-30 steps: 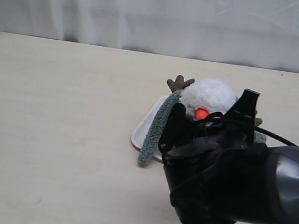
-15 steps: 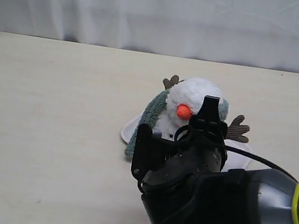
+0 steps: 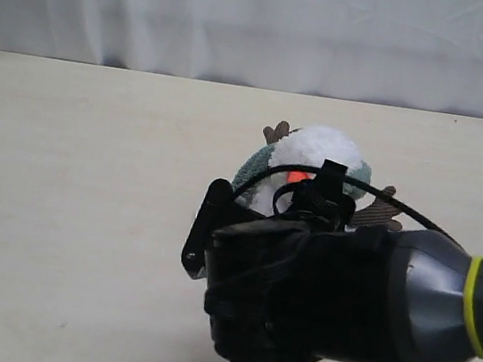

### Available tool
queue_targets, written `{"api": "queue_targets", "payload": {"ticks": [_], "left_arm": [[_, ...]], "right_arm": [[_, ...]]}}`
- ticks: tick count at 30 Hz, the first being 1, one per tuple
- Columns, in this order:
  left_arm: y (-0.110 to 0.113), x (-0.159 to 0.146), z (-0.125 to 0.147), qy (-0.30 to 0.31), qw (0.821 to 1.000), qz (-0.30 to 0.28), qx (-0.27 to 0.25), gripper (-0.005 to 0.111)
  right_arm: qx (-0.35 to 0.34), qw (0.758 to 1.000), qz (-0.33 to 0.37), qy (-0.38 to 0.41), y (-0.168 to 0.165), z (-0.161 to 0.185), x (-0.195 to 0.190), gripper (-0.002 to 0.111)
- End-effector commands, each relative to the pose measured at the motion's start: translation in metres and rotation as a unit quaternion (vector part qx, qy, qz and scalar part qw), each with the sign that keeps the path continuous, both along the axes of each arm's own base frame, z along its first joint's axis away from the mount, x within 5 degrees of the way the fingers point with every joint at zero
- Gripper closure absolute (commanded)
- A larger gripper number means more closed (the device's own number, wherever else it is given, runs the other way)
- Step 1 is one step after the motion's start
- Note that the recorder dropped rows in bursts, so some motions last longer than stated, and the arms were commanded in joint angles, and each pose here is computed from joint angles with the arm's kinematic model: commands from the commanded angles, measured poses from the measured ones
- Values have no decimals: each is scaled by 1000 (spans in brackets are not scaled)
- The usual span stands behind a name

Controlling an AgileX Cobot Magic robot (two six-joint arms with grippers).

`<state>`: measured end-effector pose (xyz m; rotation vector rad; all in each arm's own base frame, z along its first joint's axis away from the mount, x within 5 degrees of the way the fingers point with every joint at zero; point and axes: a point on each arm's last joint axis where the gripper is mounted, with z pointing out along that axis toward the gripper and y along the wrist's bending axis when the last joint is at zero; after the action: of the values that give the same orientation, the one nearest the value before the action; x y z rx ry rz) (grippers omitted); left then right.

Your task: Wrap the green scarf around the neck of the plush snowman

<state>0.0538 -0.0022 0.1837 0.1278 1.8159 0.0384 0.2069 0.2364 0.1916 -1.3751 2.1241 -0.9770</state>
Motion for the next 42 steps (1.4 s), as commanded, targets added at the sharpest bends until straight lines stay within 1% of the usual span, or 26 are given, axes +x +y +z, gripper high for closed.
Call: {"api": "queue_targets", "payload": {"ticks": [1, 8, 12, 14, 17, 20, 22, 24, 26, 30, 33, 35, 37, 40, 42], "left_arm": [[0, 0, 0, -7, 1000, 2, -3, 107], [0, 0, 0, -7, 1000, 2, -3, 107], [0, 0, 0, -7, 1000, 2, -3, 107], [0, 0, 0, -7, 1000, 2, -3, 107], [0, 0, 0, -7, 1000, 2, -3, 107], [0, 0, 0, -7, 1000, 2, -3, 107], [0, 0, 0, -7, 1000, 2, -3, 107], [0, 0, 0, -7, 1000, 2, -3, 107], [0, 0, 0, -7, 1000, 2, -3, 107], [0, 0, 0, -7, 1000, 2, -3, 107], [0, 0, 0, -7, 1000, 2, -3, 107], [0, 0, 0, -7, 1000, 2, -3, 107], [0, 0, 0, -7, 1000, 2, -3, 107], [0, 0, 0, -7, 1000, 2, -3, 107], [0, 0, 0, -7, 1000, 2, -3, 107]], "right_arm": [[13, 998, 23, 55, 11, 4, -3, 36], [18, 994, 46, 97, 16, 13, -7, 36], [40, 995, 39, 83, 17, 28, -6, 36], [61, 995, 23, 69, 17, 40, -6, 36], [109, 994, -22, 18, 14, 59, -3, 36], [151, 986, -59, -29, 6, 76, -2, 39], [176, 980, -85, -35, -4, 86, 0, 42], [208, 971, -115, -22, -16, 92, 5, 45], [242, 960, -138, 11, -27, 95, 10, 46], [303, 936, -167, 61, -56, 95, 22, 46], [335, 922, -187, 56, -86, 92, 27, 46], [353, 913, -200, 50, -108, 85, 30, 46], [372, 904, -208, 50, -123, 75, 31, 46], [428, 875, -217, 65, -135, 56, 34, 46], [453, 862, -211, 84, -136, 45, 36, 48]]}}
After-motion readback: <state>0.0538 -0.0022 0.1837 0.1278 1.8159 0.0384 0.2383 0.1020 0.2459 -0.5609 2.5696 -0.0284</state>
